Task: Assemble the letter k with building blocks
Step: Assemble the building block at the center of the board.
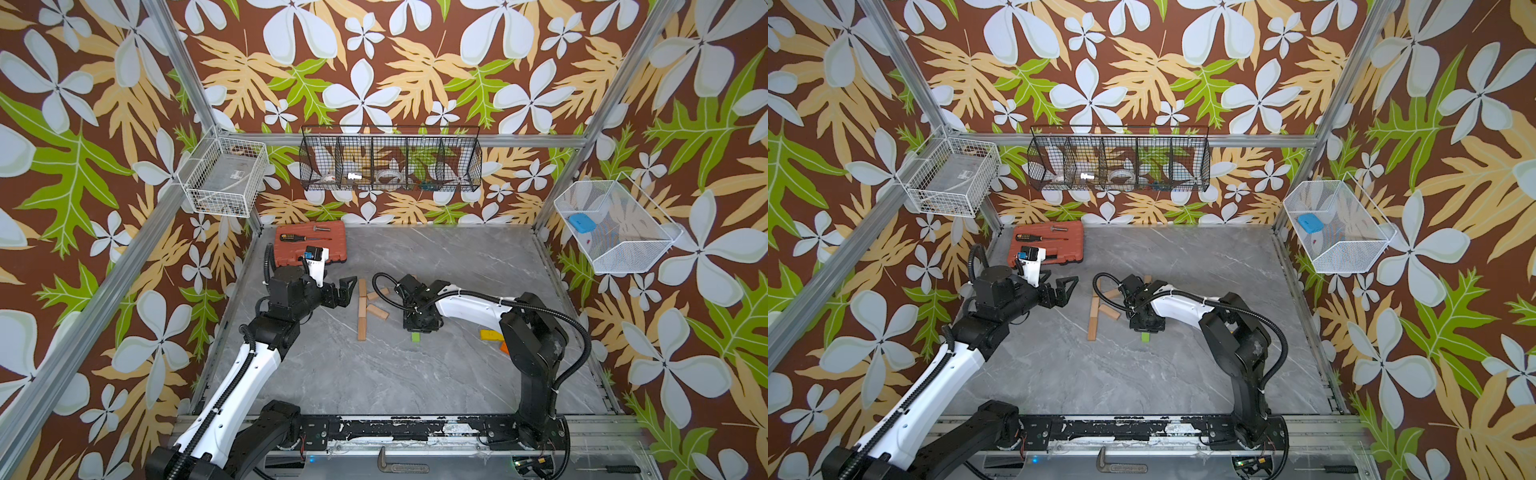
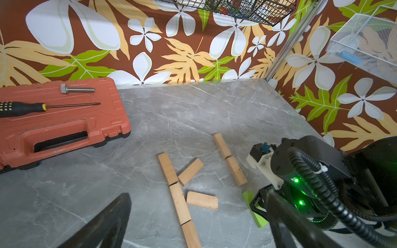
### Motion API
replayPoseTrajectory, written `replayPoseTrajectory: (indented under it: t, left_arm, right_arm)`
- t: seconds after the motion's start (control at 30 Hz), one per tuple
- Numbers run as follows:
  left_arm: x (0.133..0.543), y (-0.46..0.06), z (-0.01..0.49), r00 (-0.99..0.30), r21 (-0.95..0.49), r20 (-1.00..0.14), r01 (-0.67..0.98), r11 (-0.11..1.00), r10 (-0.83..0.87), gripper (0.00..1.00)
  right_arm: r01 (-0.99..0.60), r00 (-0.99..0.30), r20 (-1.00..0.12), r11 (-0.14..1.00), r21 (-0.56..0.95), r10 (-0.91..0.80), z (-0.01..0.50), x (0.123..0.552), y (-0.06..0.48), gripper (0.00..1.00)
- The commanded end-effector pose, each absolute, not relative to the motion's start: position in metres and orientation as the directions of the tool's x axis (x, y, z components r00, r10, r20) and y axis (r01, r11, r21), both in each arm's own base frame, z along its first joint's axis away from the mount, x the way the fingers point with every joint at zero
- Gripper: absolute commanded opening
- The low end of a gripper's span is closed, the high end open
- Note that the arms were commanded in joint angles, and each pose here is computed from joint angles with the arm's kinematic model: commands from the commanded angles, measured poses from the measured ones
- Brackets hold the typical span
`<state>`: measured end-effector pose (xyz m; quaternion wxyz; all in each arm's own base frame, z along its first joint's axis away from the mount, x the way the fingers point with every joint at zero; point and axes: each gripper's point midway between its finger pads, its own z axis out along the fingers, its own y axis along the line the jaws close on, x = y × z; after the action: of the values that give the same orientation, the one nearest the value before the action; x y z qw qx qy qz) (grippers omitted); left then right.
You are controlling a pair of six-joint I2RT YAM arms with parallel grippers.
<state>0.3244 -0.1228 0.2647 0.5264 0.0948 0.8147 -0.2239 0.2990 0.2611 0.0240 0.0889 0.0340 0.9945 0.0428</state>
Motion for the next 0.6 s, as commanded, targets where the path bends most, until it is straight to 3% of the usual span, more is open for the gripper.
replayPoseTrajectory:
  t: [0.0,0.57]
  left_arm:
    - [0.3260,-0.1236,0.2711,-0.409,-0.262,-0.909,0.401,0.878,-0.085,1.00]
    - [0.3264,-0.1234,0.2705,-0.410,-0.262,-0.908,0.399,0.879,-0.085,1.00]
  right_arm:
    - [0.081,-0.976,-0.201,0.996,0.032,0.086,0.0176,0.3045,0.2478,0.26]
    - [0.092,-0.974,-0.203,0.994,0.054,0.101,0.0186,0.3103,0.2481,0.27]
